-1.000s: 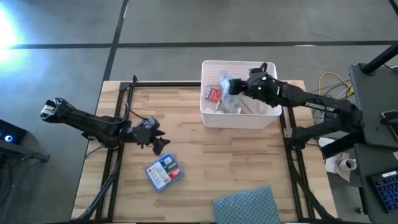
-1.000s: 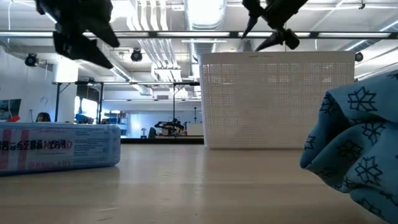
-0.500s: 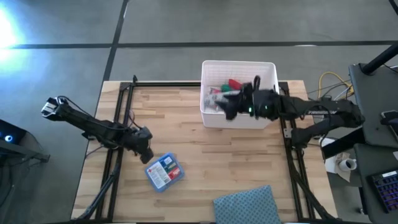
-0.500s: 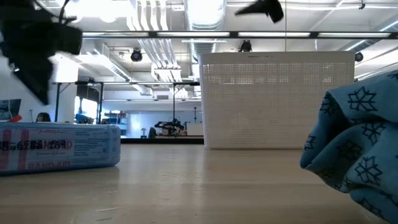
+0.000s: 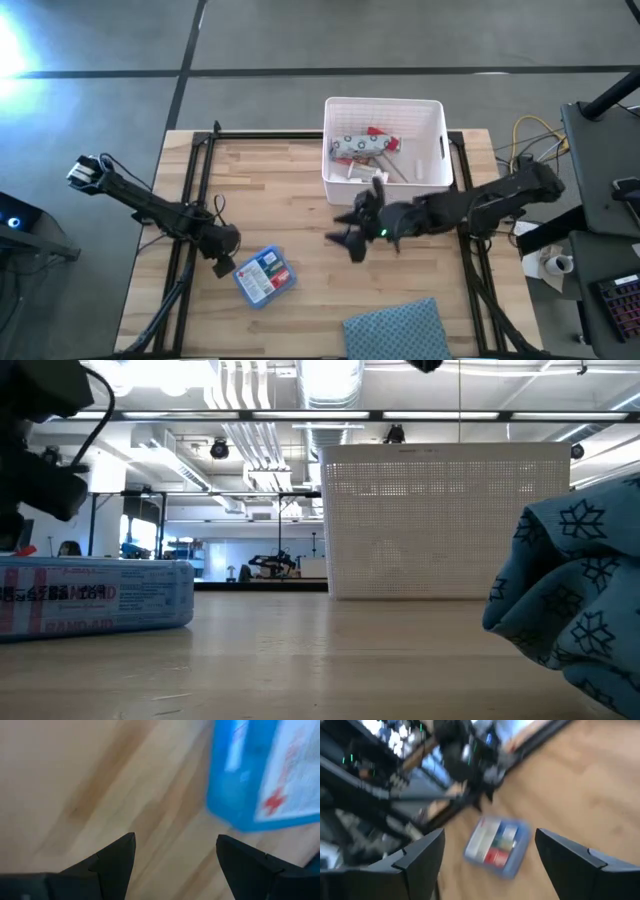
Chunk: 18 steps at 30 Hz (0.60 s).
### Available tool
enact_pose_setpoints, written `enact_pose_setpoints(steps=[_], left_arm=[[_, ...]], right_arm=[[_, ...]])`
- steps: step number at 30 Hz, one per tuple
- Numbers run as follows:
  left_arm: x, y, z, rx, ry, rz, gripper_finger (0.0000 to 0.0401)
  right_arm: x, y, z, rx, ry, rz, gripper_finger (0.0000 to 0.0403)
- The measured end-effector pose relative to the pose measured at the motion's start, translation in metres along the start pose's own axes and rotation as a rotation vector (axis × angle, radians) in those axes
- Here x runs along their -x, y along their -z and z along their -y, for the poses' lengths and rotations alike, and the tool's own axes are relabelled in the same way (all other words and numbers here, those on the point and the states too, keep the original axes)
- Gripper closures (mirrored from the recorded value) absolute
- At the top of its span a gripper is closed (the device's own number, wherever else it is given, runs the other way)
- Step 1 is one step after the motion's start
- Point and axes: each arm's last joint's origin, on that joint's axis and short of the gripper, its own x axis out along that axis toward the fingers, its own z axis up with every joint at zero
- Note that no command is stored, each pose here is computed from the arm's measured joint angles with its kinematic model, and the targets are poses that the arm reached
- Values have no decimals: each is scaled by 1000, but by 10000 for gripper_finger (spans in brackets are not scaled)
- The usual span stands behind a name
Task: Pick & place medical supplies in basket/bin
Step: Put the blue first aid kit box into the white bin
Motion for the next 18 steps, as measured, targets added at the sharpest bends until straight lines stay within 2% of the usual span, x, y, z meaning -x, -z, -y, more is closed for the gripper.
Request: enact_pose_setpoints(steps=[8, 13, 18], left_arm=[[-16, -13, 11, 58, 205, 173, 144], [-24, -20, 19, 47, 237, 186, 144], [-37, -28, 30, 27, 293, 180, 144]], right_arm=[[-49, 63, -2, -126, 7, -286, 108], [-75, 97, 7, -206, 59, -436, 113], [-97, 123, 20, -252, 142, -495, 113]])
